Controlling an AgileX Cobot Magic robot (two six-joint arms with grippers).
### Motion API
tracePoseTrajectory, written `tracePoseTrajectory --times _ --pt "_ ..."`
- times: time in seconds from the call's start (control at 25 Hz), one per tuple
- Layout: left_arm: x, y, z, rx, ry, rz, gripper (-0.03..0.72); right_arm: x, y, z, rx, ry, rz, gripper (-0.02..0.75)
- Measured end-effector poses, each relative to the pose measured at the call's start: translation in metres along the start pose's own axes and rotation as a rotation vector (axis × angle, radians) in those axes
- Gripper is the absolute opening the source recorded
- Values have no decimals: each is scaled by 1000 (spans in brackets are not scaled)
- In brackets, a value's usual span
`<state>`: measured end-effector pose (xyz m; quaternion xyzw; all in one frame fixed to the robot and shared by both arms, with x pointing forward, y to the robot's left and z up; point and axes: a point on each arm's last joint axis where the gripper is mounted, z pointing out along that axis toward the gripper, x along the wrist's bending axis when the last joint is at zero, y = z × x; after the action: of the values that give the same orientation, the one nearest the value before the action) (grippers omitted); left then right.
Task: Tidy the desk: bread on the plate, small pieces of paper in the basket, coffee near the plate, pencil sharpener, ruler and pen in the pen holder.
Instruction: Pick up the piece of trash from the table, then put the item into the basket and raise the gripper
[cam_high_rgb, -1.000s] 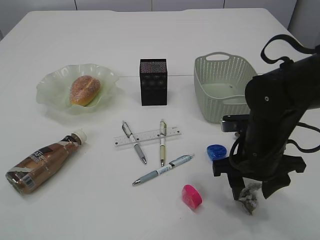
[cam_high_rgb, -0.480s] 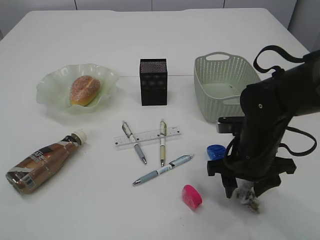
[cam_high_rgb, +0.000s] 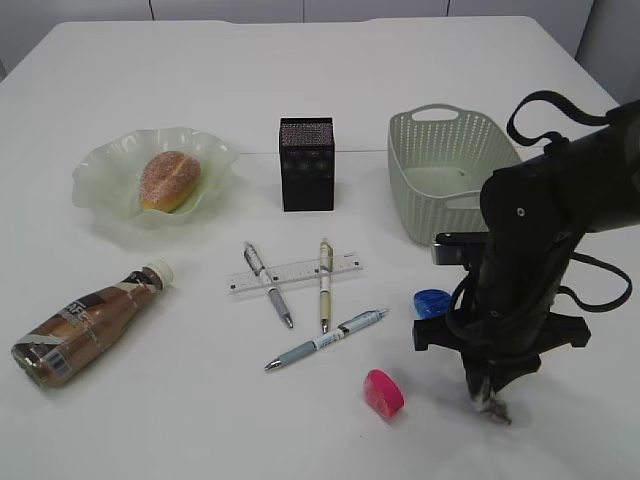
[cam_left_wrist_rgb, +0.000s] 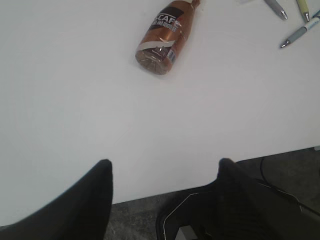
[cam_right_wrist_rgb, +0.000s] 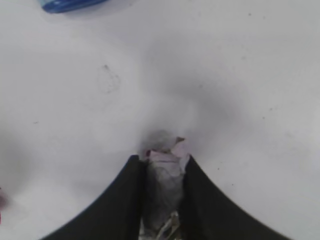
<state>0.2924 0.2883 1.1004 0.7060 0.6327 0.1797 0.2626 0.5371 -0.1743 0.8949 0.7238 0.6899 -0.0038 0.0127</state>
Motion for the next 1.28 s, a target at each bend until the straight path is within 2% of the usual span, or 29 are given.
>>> tracePoseTrajectory --times 0.12,0.2,0.48,0.6,0.8,1.04,1.28 --pt "0 0 0 0 0 0 469 0 0 0 0 0 2 60" --pt "0 0 0 0 0 0 469 0 0 0 2 -1 -8 13" --pt "1 0 0 -1 9 3 469 0 1 -10 58 -28 -30 13" --pt "1 0 0 -1 9 1 469 2 6 -30 31 -16 -47 13" --pt "1 0 0 -1 9 1 469 8 24 -88 -121 39 -84 13" --pt "1 0 0 -1 9 1 469 10 57 -149 -347 -2 -127 13" --pt "1 0 0 -1 9 1 469 -7 93 -193 -516 -14 -60 13"
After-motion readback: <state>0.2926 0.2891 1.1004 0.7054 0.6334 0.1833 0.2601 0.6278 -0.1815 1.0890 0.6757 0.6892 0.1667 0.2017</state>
